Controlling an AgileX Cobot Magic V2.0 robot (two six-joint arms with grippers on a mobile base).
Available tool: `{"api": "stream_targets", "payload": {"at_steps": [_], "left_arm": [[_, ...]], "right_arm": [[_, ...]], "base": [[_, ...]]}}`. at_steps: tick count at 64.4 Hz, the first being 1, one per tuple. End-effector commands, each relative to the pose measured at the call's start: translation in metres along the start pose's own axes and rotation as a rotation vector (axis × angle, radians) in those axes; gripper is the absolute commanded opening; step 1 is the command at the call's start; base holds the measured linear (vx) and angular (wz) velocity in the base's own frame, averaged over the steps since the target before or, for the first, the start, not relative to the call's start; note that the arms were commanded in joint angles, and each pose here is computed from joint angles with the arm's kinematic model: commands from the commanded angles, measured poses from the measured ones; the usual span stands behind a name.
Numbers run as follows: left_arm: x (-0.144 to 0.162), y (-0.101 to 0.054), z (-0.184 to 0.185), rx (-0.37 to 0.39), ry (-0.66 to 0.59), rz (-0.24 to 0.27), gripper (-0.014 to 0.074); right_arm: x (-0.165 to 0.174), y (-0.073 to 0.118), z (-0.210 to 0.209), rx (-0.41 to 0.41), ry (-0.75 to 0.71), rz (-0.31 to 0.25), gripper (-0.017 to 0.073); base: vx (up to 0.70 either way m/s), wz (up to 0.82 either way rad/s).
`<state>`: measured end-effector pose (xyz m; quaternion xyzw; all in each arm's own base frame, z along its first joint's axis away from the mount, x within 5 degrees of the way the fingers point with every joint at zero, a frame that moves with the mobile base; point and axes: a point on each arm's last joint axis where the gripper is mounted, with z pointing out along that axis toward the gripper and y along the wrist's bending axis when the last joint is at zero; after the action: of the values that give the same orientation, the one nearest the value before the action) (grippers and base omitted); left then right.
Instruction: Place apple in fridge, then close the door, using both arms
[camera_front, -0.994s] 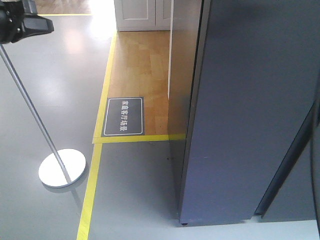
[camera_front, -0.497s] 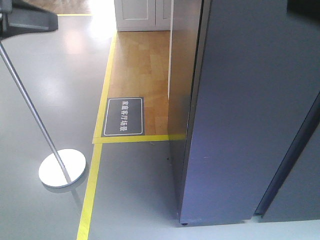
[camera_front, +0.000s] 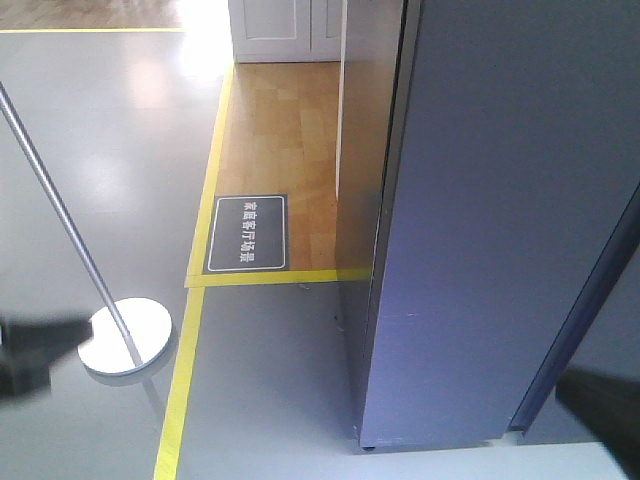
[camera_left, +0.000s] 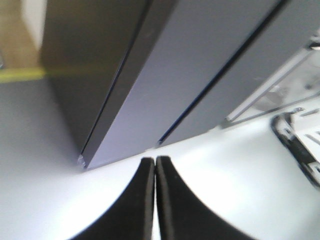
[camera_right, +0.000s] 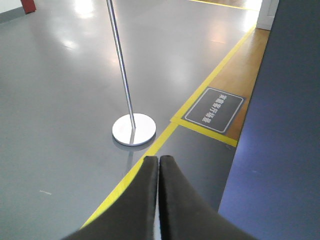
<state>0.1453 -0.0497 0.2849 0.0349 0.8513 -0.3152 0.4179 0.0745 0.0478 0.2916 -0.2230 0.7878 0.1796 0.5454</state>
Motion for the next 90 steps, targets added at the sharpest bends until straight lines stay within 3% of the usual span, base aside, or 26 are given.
{"api": "stream_targets", "payload": {"at_steps": [1,11,24,46,51,61,70,73,80,84,90], "left_arm": [[0.020,0.010,-0.001,-0.037,-0.098,-0.111,-0.0006],[0.051,0.021,0.000,-0.043,-0.141,-0.267,-0.0006],[0.048,0.018,-0.002,0.002,-0.188,-0.354,-0.0006],[0.038,0.012,-0.004,0.127,-0.284,-0.569,-0.0006],[0.036,0.011,-0.005,0.148,-0.301,-0.604,-0.0006],[0.035,0.015,-0.005,0.110,-0.320,-0.604,-0.0006],[0.034,0.015,-0.006,0.135,-0.336,-0.760,-0.0006],[0.033,0.016,-0.006,0.146,-0.337,-0.874,-0.0006],[0.033,0.018,-0.006,0.172,-0.336,-1.074,-0.0006],[0.033,0.018,-0.006,0.179,-0.333,-1.119,-0.0006],[0.034,0.018,-0.006,0.171,-0.333,-1.089,-0.0006]], "right_arm": [[0.004,-0.001,-0.003,0.049,-0.071,0.008,-0.0006],[0.012,0.002,-0.004,0.050,-0.072,0.004,-0.0006],[0.013,0.005,-0.004,0.016,-0.053,0.011,-0.0006],[0.014,0.005,-0.004,0.010,-0.049,0.011,-0.0006],[0.014,0.005,-0.004,0.010,-0.049,0.011,-0.0006],[0.014,0.005,-0.004,0.011,-0.050,0.010,-0.0006],[0.014,0.005,-0.004,0.011,-0.050,0.010,-0.0006],[0.014,0.005,-0.004,0.011,-0.050,0.010,-0.0006],[0.014,0.005,-0.004,0.011,-0.050,0.010,-0.0006],[0.014,0.005,-0.004,0.011,-0.050,0.010,-0.0006],[0.014,0.005,-0.004,0.011,-0.050,0.011,-0.0006]], "base": [[0.00,0.00],[0.00,0.00],[0.00,0.00],[0.00,0.00],[0.00,0.00],[0.00,0.00],[0.00,0.00],[0.00,0.00],[0.00,0.00],[0.00,0.00],[0.00,0.00]]}}
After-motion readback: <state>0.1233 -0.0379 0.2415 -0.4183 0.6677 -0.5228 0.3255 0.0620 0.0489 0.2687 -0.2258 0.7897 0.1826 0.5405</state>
